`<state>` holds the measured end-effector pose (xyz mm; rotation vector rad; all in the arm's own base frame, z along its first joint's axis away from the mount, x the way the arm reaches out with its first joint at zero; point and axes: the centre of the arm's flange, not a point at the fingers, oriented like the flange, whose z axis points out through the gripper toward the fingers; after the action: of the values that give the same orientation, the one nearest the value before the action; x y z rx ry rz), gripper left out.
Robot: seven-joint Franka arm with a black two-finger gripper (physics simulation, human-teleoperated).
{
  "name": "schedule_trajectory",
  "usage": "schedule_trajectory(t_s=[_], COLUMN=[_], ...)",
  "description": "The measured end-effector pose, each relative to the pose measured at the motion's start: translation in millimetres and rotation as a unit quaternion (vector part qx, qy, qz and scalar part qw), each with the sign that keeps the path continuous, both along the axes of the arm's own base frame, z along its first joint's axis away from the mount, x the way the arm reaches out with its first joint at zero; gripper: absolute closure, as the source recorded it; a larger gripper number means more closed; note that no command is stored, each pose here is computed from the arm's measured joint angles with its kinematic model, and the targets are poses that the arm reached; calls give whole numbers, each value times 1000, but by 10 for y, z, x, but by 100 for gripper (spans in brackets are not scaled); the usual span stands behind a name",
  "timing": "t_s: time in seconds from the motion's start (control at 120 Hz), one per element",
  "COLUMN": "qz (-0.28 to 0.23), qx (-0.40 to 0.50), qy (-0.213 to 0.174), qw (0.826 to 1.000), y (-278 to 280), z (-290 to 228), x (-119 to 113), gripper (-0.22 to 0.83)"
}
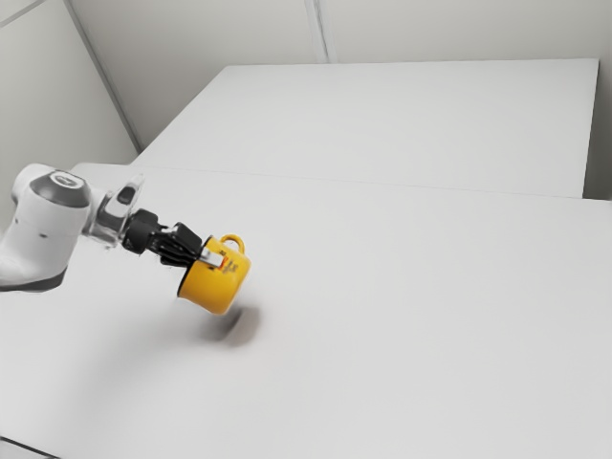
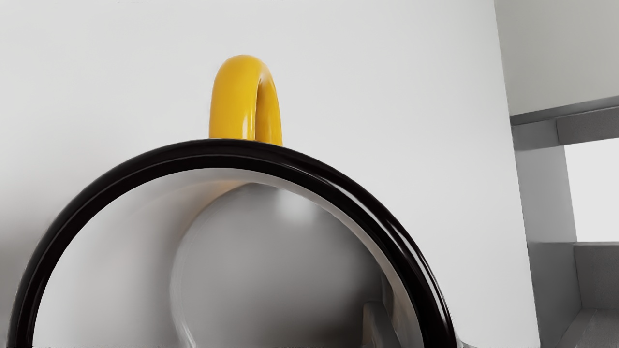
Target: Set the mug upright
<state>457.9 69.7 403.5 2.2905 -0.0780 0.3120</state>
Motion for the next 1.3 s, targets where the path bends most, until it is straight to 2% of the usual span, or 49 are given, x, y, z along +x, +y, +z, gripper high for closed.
schedule_trajectory(t_s=[0.158, 0.325, 0.458, 0.617, 0.817, 0.975, 1.3], qz=[-93, -153, -172, -150, -100, -63, -34], qx=[124, 271, 369, 433, 451, 446, 428], qy=[-33, -31, -21, -24, -46, -58, -26], qw=[987, 950, 913, 889, 886, 891, 903], y=[-457, -863, -1136, -1221, -1214, -1209, -1247], z=[587, 969, 955, 602, 112, -106, -574], x=[215, 96, -67, -202, -325, -288, -168], gripper=[76, 77, 77, 77, 77, 76, 76])
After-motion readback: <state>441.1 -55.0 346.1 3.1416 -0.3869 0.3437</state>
